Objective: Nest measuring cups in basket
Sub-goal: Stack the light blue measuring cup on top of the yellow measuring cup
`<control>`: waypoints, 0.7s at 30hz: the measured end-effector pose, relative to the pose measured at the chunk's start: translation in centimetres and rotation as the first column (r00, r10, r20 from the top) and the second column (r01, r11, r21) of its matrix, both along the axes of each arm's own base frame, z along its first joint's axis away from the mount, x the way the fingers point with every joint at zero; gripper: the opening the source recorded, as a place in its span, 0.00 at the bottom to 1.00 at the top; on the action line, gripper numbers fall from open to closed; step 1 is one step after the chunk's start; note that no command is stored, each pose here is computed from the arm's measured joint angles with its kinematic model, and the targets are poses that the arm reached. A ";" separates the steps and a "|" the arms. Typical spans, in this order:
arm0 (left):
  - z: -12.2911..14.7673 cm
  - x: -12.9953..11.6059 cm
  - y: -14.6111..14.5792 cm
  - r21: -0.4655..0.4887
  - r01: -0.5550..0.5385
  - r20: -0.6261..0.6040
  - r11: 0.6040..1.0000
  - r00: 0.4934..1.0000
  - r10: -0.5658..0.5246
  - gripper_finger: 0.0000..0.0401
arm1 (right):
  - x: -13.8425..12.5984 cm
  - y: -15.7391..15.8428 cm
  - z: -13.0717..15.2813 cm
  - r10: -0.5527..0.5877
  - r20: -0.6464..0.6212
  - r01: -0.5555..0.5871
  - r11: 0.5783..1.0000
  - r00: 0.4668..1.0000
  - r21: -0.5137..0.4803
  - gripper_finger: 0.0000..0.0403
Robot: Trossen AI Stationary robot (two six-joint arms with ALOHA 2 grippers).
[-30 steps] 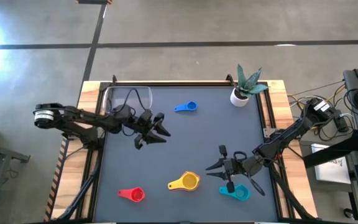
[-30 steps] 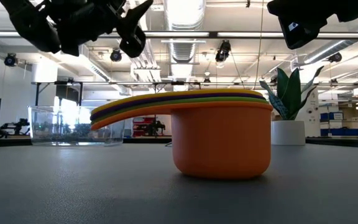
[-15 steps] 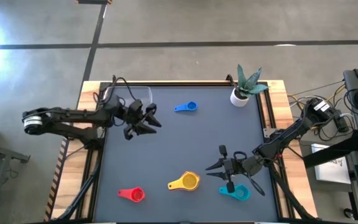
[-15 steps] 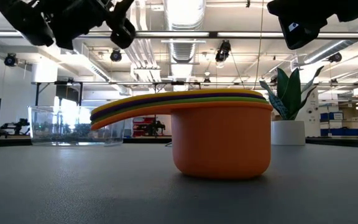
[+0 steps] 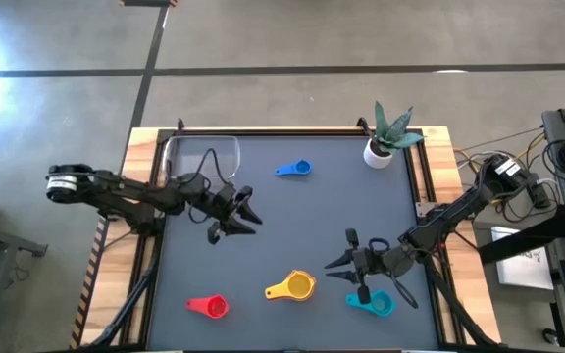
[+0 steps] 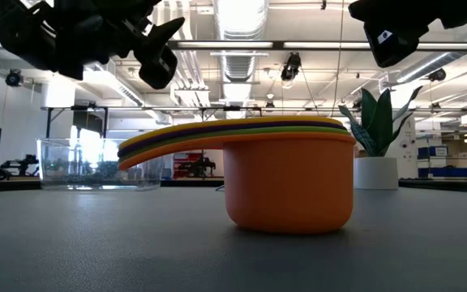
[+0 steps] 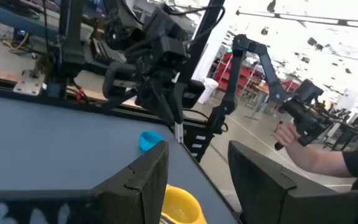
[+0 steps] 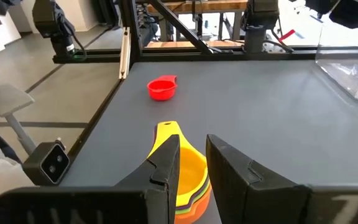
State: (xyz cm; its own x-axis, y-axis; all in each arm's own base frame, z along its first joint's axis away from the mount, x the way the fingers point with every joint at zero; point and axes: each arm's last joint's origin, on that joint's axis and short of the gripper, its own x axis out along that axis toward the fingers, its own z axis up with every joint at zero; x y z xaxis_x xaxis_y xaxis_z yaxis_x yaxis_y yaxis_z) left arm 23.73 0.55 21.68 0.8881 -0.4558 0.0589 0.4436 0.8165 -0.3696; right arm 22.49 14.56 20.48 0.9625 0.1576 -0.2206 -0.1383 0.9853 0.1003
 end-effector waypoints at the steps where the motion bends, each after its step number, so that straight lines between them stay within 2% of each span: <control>1: 0.0 0.1 -0.1 -0.001 0.004 0.000 1.000 1.000 -0.004 0.37 | 0.0 0.0 0.0 -0.001 0.000 0.001 1.000 1.000 0.006 0.17; 5: 0.4 0.0 -0.1 -0.010 0.005 0.007 1.000 1.000 -0.005 0.37 | -0.2 -0.1 0.2 -0.001 -0.049 0.001 1.000 0.999 0.004 0.17; 10: 1.5 -0.9 -0.2 -0.023 0.011 0.035 1.000 0.999 -0.011 0.37 | -0.6 -0.4 1.8 -0.037 -0.212 0.037 0.999 0.976 -0.005 0.17; 14: 2.4 -2.1 -0.3 -0.013 0.004 0.019 1.000 1.000 -0.004 0.36 | -0.8 -0.5 3.7 -0.077 -0.361 0.075 0.997 0.930 -0.020 0.17; 21: 3.7 -4.4 -0.4 0.024 -0.050 0.004 0.998 0.999 0.050 0.30 | -1.3 -0.3 5.6 -0.059 -0.560 0.090 0.996 0.826 0.028 0.17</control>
State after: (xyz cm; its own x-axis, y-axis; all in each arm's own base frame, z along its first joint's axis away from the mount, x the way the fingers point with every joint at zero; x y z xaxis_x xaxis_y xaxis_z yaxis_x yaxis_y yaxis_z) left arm 19.31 0.19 25.39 0.9096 -0.4124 0.0510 0.4032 0.8463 -0.3481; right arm 21.20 14.23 26.07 0.6869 0.1167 -0.7173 0.0302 0.9816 0.1886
